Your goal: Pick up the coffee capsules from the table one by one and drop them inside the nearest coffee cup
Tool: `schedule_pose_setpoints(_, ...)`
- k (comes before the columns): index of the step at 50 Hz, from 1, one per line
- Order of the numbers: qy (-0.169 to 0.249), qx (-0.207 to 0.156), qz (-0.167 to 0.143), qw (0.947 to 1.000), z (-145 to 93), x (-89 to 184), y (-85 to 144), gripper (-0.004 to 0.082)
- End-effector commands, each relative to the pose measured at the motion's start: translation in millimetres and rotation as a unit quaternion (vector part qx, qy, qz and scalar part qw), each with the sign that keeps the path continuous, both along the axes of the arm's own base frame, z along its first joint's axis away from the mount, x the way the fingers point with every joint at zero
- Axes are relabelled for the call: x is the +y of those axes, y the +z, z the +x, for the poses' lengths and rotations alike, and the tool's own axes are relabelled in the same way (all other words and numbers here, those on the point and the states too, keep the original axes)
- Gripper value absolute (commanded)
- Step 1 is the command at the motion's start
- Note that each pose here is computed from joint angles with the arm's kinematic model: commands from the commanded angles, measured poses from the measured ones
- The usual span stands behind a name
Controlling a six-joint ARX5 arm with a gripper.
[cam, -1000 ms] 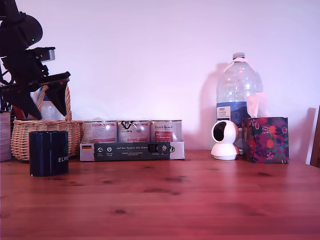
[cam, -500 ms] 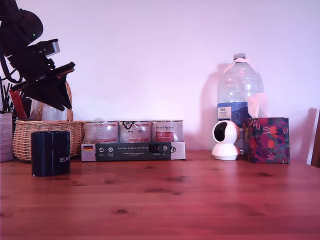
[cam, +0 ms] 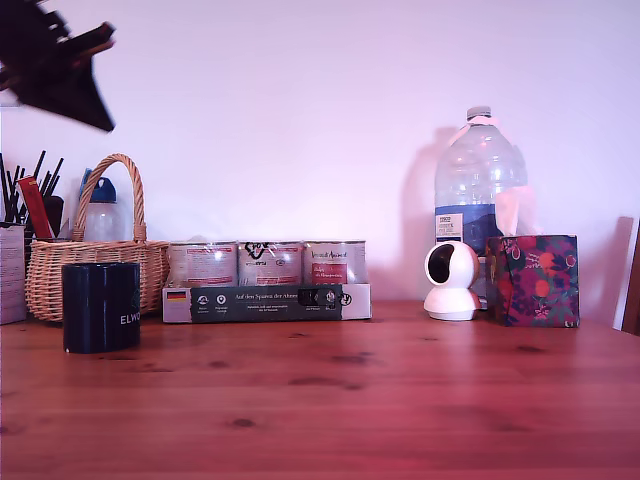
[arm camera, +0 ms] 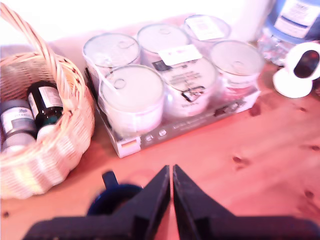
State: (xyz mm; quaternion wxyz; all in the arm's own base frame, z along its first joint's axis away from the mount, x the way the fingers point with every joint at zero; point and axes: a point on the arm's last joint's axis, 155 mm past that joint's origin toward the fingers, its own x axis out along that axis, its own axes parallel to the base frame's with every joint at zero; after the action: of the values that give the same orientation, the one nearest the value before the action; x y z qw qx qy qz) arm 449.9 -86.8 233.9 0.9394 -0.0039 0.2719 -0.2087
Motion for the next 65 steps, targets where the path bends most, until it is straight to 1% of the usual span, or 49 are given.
schedule_pose_setpoints(1, -0.001, 0.028, -0.004, 0.9996, -14.2, -2.4, -31.8, -0.0019)
schedule_pose_setpoints(14, 0.021, 0.013, -0.009, 0.9997, -62.5, 5.5, -56.9, -0.0019)
schedule_pose_setpoints(23, 0.038, -0.006, -0.011, 0.9992, -92.0, 12.1, -72.5, -0.0019)
schedule_pose_setpoints(31, 0.04, -0.025, -0.013, 0.9988, -118.5, 14.1, -88.2, -0.0019)
schedule_pose_setpoints(32, 0.043, -0.029, -0.019, 0.9985, -120.3, 14.3, -88.2, -0.0019)
schedule_pose_setpoints(37, 0.045, -0.055, -0.027, 0.9971, -132.5, 14.9, -91.5, -0.0019)
schedule_pose_setpoints(38, 0.048, -0.057, -0.033, 0.9967, -135.0, 14.9, -92.6, -0.0019)
schedule_pose_setpoints(49, 0.051, -0.091, -0.044, 0.9936, -163.8, 16.5, -101.4, -0.0019)
schedule_pose_setpoints(55, 0.056, -0.105, -0.057, 0.9912, -175.5, 17.3, -99.9, -0.0019)
schedule_pose_setpoints(65, 0.082, -0.137, -0.051, 0.9859, -188.5, 28.1, -84.6, -0.0019)
